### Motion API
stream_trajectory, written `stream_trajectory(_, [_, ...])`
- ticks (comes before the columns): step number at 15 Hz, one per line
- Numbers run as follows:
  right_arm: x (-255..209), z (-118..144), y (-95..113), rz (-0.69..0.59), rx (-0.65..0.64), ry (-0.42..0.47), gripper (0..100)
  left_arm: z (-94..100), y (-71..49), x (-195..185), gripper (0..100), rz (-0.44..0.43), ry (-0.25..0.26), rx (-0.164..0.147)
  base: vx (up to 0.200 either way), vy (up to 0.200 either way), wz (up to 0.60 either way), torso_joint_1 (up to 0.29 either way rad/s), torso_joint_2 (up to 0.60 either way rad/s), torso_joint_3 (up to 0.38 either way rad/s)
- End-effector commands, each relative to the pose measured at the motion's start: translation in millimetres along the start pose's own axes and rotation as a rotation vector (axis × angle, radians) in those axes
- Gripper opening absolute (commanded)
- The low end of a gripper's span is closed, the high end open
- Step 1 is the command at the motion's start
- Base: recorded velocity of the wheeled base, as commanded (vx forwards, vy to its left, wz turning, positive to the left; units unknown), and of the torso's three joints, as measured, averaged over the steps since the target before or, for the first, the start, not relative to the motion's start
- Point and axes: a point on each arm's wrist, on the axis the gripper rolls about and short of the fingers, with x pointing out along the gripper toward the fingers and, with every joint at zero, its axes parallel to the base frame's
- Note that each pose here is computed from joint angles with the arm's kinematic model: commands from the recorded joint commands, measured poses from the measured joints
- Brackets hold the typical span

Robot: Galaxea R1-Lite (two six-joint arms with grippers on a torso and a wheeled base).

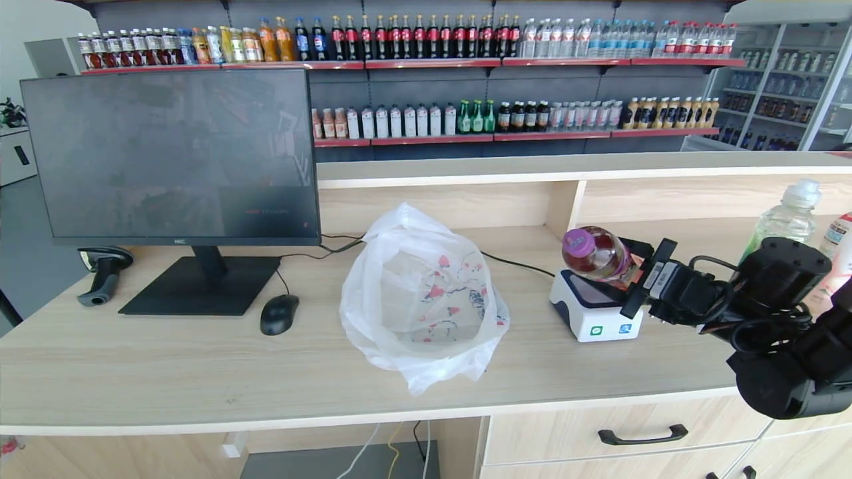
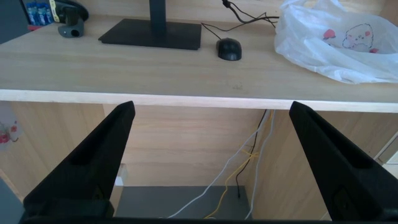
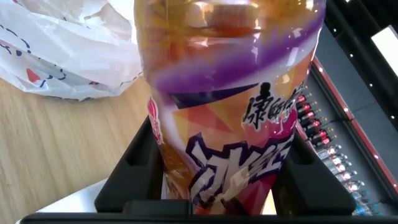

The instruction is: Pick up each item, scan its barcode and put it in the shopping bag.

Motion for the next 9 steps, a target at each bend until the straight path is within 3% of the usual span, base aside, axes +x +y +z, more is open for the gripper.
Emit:
stream_trajectory(1, [0.4, -0.4, 0.6, 0.002, 0.001, 0.000, 0, 0.0, 0.0, 0.0, 100, 0.000, 0.000, -0.001, 0.000, 0.000, 0.00, 0.000, 0.00, 0.000])
stream_trajectory(9, [-1.8, -4.8, 1.6, 0.002, 0.018, 0.014, 0, -0.5, 0.0, 0.0, 100, 0.000, 0.004, 0.001, 0.000, 0.000, 0.00, 0.000, 0.00, 0.000])
